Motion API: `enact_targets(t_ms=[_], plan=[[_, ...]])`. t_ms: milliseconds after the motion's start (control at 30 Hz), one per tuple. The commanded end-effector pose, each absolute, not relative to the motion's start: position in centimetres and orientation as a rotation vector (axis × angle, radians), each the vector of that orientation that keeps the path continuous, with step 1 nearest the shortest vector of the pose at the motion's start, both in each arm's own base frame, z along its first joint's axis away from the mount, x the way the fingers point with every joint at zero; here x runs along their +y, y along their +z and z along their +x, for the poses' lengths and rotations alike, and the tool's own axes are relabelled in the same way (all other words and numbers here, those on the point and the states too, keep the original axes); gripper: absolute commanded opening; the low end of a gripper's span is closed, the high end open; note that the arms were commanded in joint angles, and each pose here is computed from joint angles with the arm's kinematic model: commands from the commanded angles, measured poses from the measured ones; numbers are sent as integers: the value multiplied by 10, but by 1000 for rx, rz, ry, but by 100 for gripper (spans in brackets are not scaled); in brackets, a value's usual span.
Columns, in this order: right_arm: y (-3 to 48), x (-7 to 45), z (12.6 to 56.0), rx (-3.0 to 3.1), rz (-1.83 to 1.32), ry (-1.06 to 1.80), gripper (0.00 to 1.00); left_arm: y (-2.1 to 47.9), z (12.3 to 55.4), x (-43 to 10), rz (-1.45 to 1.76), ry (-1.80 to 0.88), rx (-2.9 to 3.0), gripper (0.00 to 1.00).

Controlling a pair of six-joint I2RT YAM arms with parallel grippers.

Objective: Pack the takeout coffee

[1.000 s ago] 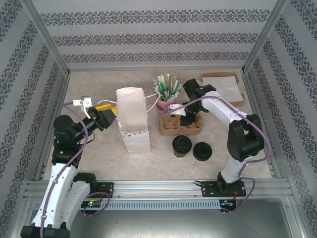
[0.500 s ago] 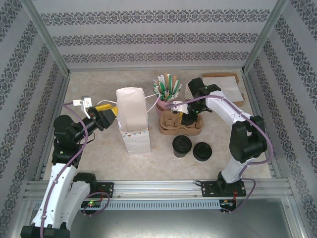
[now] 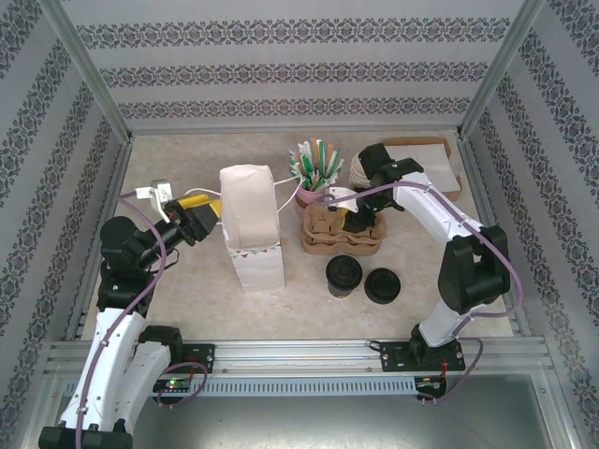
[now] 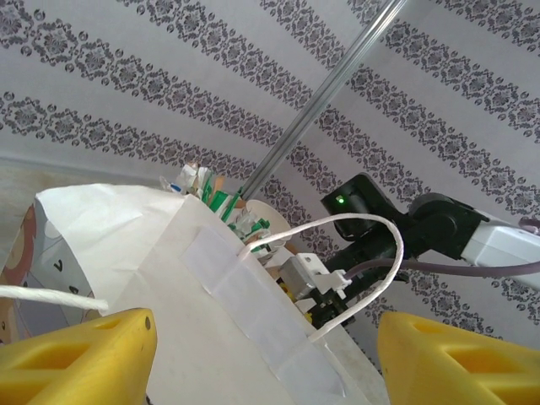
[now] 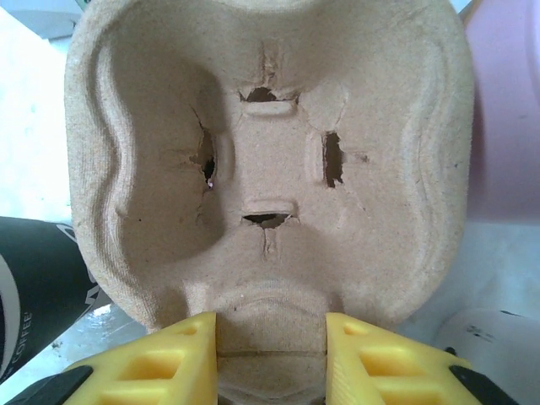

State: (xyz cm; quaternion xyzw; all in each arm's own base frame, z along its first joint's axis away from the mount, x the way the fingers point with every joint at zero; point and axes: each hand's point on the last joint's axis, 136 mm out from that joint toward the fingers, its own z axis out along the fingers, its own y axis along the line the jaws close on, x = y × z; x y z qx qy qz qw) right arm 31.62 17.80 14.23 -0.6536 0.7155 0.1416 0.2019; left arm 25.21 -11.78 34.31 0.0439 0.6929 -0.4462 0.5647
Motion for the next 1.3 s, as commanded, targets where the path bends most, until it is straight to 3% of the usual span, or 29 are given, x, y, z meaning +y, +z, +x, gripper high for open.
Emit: enact_targets(t_ms=[0, 300, 667, 967, 1267], plan=[[156, 179, 310, 1975, -1787, 350, 34, 376, 246, -115, 146, -997, 1555, 70], [181, 176, 303, 1977, -1667, 264, 35, 395, 240, -94, 19, -853, 1654, 70], [216, 163, 281, 2044, -1426, 208, 33, 320, 259, -63, -301, -668, 2119, 70], [238, 162, 262, 2102, -1188, 255, 27, 303, 263, -77, -359, -832, 2088, 67], [265, 175, 254, 2080, -1056, 255, 27, 312, 245, -98, -339, -1058, 1994, 55]])
